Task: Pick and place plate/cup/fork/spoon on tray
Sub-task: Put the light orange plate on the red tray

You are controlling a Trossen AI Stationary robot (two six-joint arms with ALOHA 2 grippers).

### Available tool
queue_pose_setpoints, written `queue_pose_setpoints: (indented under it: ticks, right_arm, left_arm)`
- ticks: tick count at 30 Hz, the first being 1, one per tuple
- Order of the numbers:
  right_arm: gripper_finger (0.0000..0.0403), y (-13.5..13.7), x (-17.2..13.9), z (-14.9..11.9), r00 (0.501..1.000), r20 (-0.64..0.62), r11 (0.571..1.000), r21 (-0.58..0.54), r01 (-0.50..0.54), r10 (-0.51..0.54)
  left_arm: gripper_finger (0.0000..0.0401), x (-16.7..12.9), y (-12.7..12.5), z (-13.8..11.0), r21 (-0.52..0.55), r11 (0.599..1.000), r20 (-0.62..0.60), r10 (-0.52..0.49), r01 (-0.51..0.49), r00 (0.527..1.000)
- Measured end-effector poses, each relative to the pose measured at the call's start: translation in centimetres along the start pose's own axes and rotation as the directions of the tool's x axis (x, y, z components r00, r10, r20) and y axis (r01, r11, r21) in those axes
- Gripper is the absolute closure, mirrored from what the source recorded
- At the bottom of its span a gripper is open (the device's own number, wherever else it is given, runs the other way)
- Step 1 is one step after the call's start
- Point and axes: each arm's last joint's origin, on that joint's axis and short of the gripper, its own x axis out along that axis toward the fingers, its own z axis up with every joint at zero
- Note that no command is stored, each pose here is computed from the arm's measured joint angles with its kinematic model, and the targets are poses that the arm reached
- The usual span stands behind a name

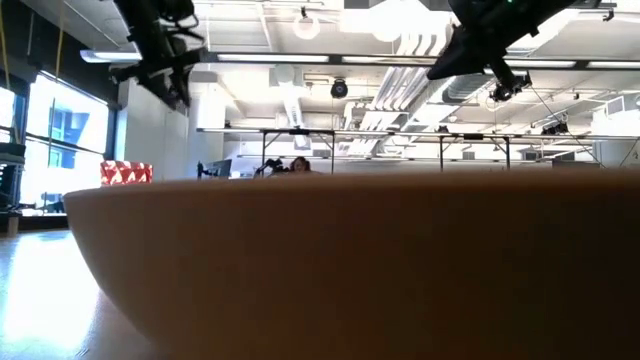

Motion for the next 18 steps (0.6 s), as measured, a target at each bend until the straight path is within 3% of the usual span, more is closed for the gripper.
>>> queue_pose_setpoints:
  ticks: [2,4,9,11,14,16,18]
  right_arm:
    - [0.0402,0.2,0.4,-0.1,1.0,-0.003,1.0,0.003,-0.016,0.016]
    - [0.0402,0.4,0.7,-0.2,0.999,-0.016,1.0,0.002,-0.031,0.031]
    - [0.0402,0.2,1.0,-0.9,0.998,-0.07,1.0,-0.011,-0.006,0.005]
    - [0.0402,-0.1,1.0,-1.1,0.996,-0.079,0.999,0.01,0.05,-0.049]
    - [0.0402,-0.7,0.7,-1.3,0.989,-0.074,0.989,0.057,0.135,-0.131]
    - [0.0402,-1.0,0.5,-1.3,0.984,-0.064,0.983,0.077,0.169,-0.164]
    - [0.0402,-1.2,0.4,-1.2,0.982,-0.066,0.98,0.086,0.182,-0.177]
  left_arm:
    - [0.0256,0.4,0.2,-0.2,-0.046,0.999,-0.044,0.018,-0.02,0.999]
    - [0.0252,0.7,0.0,-0.3,-0.076,0.997,-0.081,-0.026,0.02,0.996]
    - [0.0254,1.1,-4.3,-1.0,-0.003,0.958,-0.126,-0.285,0.287,0.95]
    - [0.0256,1.0,-6.8,-1.7,0.081,0.91,-0.14,-0.393,0.406,0.909]
    - [0.0259,0.6,-10.5,-3.7,0.227,0.801,-0.226,-0.51,0.554,0.83]
    - [0.026,0.5,-12.6,-5.7,0.3,0.72,-0.332,-0.536,0.625,0.776]
    - [0.0261,0.4,-14.1,-8.0,0.332,0.671,-0.445,-0.508,0.663,0.737]
